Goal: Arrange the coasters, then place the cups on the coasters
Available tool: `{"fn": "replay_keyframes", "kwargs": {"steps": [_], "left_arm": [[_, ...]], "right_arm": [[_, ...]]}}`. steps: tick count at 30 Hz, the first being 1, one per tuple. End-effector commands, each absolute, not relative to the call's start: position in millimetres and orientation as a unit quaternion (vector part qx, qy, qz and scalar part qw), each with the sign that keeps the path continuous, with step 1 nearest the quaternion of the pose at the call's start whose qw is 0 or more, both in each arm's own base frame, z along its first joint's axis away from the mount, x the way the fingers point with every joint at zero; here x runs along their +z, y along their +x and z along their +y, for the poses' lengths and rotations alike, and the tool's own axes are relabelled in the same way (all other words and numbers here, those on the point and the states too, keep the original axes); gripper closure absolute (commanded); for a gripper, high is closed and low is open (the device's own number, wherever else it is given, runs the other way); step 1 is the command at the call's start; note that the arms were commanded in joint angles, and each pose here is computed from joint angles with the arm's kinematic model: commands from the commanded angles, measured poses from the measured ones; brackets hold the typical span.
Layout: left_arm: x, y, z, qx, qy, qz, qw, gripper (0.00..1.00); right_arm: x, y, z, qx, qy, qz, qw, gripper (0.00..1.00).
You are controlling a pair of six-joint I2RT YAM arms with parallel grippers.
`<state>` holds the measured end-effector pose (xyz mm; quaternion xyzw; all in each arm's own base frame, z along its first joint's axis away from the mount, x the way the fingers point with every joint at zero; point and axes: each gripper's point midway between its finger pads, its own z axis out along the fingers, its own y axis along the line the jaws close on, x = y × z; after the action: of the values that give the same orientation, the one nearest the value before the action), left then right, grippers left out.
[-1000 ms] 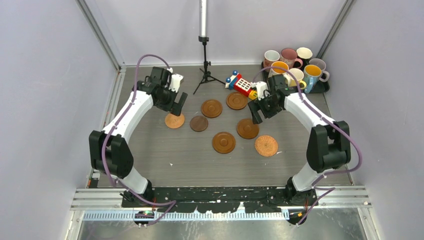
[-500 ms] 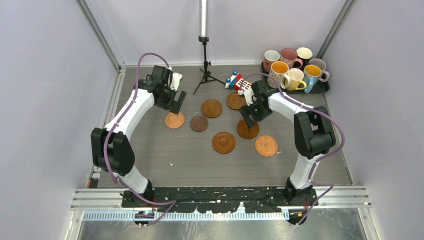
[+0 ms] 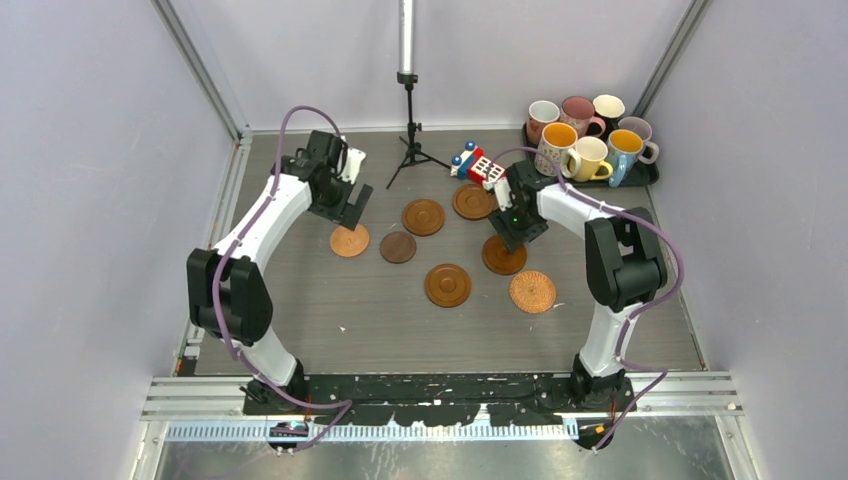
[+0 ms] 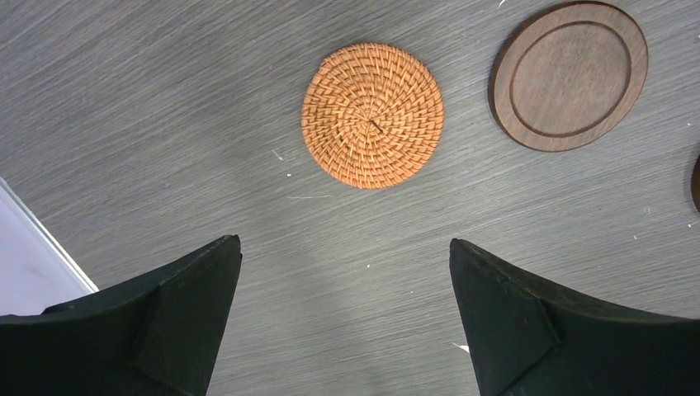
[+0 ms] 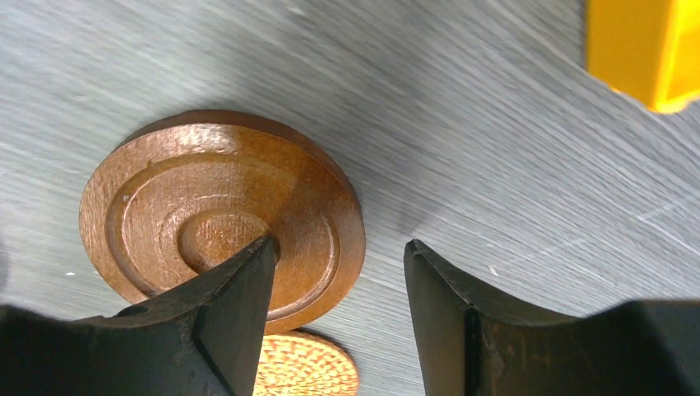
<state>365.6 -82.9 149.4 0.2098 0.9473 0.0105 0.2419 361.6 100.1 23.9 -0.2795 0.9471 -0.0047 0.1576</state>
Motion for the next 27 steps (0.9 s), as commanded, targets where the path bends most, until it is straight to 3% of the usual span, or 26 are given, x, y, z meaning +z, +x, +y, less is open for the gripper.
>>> {"fn": "replay_keyframes", "kwargs": {"steps": [1,17,27], "left_arm": [[161,374,-85,0.013,0.211,0.943,0.255,0.00],[153,372,-86,0.011,0.214,0.947,0.239,0.00],[152,373,-84,0.017,0.212,0.949,0.234,0.00]], "right_arm": [[32,375,52,-0.049,-0.225,0.959,0.167,0.38],[42,409,-96,-0.093,-0.093,0.978,0.163,0.41],[43,427,-145,-0.120,-0.075,0.977,0.162,0.41]]}}
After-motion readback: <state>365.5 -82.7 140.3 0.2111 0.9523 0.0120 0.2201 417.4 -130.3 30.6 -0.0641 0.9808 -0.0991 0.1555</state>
